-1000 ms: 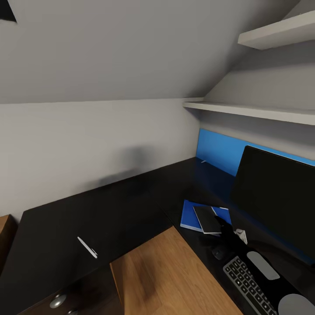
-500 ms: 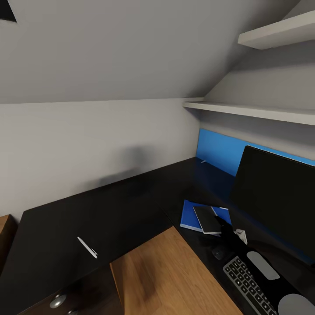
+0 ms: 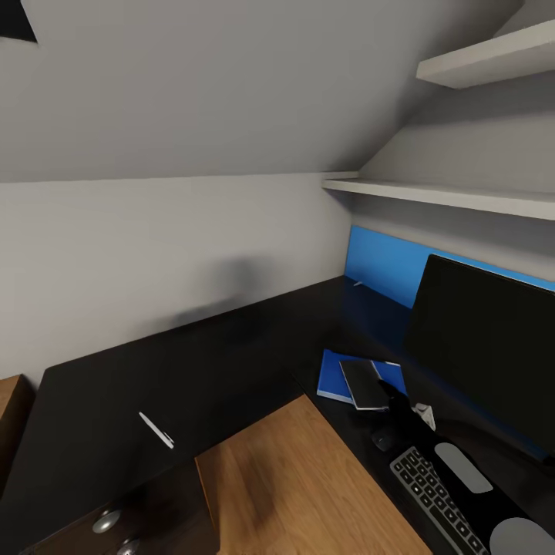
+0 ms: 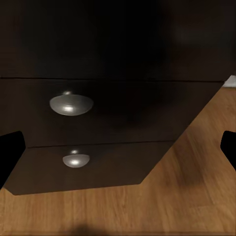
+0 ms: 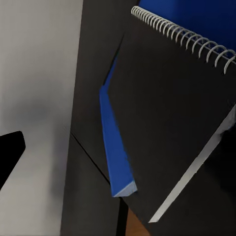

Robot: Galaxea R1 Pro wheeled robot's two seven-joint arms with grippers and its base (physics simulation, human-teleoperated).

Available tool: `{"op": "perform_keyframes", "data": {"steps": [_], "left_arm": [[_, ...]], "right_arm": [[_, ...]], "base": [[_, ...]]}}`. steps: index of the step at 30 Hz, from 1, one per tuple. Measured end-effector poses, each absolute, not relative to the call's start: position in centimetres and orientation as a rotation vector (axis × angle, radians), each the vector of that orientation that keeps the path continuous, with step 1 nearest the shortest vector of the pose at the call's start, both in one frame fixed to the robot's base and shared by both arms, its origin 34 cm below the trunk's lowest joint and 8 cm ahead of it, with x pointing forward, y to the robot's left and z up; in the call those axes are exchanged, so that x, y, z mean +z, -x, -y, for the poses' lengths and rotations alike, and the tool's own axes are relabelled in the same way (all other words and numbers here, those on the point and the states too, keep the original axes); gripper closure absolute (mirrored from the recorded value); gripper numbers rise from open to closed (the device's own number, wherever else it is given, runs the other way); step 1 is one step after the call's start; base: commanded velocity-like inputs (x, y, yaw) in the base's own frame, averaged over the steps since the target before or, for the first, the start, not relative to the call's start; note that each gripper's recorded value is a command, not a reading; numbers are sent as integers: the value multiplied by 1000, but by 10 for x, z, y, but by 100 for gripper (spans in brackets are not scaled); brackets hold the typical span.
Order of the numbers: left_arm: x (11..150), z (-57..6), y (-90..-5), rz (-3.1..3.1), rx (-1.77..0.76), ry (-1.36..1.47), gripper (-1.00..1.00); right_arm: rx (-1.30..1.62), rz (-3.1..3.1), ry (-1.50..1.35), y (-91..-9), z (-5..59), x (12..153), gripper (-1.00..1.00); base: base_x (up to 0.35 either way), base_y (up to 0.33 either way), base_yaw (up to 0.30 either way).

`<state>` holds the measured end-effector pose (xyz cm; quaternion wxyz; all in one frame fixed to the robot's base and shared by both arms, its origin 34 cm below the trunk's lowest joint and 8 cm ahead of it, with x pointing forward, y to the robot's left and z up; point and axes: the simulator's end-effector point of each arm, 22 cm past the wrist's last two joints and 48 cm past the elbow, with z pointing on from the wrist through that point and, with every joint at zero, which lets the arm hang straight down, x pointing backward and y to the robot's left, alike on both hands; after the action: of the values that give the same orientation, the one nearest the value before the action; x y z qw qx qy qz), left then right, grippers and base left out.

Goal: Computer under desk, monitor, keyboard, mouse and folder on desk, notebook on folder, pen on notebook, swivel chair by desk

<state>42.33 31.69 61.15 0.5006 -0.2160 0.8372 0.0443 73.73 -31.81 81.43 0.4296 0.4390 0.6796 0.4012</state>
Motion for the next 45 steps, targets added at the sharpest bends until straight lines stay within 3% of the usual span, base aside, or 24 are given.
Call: {"op": "perform_keyframes", "data": {"steps": [36, 45], "left_arm": [[644, -317, -420, -2026, 107, 522, -100], [644, -317, -420, -2027, 106, 521, -100]], "right_arm": [[1000, -1694, -1088, -735, 318, 849, -100], [927, -1772, -853, -744, 292, 870, -100]], "base": [[-1, 0, 0], [0, 0, 0]]}}
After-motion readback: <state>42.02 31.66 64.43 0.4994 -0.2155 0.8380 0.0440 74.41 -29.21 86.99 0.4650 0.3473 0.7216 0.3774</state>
